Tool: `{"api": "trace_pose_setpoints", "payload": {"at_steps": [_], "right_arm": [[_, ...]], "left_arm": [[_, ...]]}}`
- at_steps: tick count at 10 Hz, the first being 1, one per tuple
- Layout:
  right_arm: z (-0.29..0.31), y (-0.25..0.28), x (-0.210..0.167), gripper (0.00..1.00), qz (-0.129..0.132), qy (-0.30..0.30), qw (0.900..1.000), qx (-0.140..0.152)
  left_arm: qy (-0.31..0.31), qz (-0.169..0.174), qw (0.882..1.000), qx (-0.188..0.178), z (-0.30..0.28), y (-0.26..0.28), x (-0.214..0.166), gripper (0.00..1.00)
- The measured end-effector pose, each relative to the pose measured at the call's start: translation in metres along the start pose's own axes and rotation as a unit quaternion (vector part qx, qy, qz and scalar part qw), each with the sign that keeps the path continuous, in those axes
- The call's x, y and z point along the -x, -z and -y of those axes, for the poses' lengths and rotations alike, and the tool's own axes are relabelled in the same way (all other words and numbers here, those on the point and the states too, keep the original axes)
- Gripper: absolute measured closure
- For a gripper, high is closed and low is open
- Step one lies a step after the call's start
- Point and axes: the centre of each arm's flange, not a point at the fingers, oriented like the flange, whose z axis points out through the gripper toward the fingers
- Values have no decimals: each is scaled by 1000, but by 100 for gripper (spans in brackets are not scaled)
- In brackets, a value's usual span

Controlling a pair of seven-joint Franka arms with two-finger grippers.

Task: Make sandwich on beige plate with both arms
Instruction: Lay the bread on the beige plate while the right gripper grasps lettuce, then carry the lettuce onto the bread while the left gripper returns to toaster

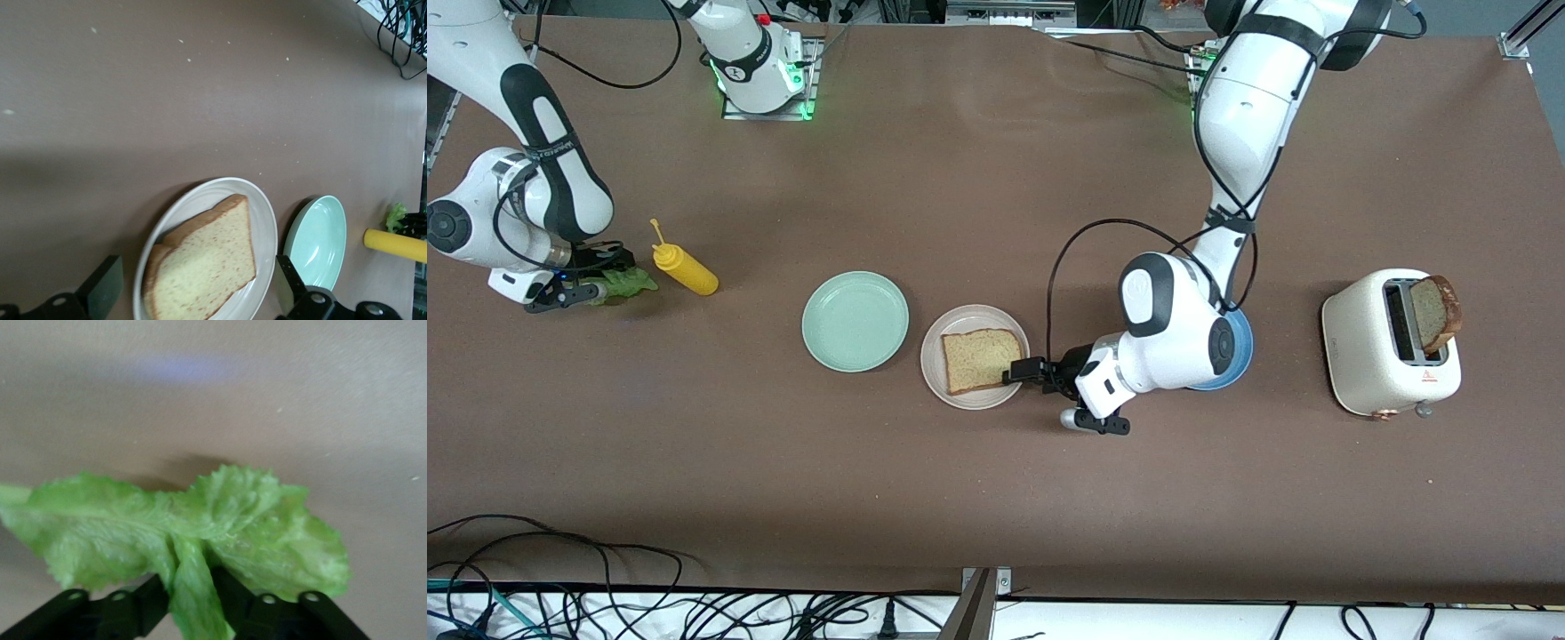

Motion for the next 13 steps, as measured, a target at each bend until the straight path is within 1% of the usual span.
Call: {"api": "trace_pose_setpoints", "payload": {"at_steps": [1, 3, 4, 5, 7, 8, 9, 10, 12, 13], "right_arm": [[-5, 8, -5, 90, 0, -1, 1000, 1], [-19, 36, -16, 90, 16, -3, 1000, -8], [-26, 58, -22, 90, 28, -5, 999, -16], [-31, 82, -29, 91, 38, -5, 999, -22], [-33, 141, -44, 91, 57, -12, 998, -32], [-26, 169, -52, 91, 70, -22, 997, -37], [-12, 197, -64, 91, 80, -39, 995, -36], [6, 225, -76, 91, 82, -66, 994, -27], [57, 288, -100, 91, 59, -126, 990, 0], [93, 312, -112, 91, 54, -150, 987, 11]], "left_arm": [[-8, 13, 1000, -10, 6, 13, -4, 0], [-12, 40, 998, -36, 16, 55, -11, 0], [4, 46, 997, -59, 24, 85, -16, 0], [20, 47, 995, -91, 35, 116, -20, 0], [42, 53, 984, -163, 78, 187, -25, 0], [41, 62, 974, -213, 98, 221, -24, 0], [41, 67, 964, -254, 111, 251, -21, 0], [46, 69, 957, -278, 118, 280, -17, 0], [61, 73, 947, -306, 128, 332, -5, 0], [63, 73, 939, -330, 128, 355, 1, 0]]}}
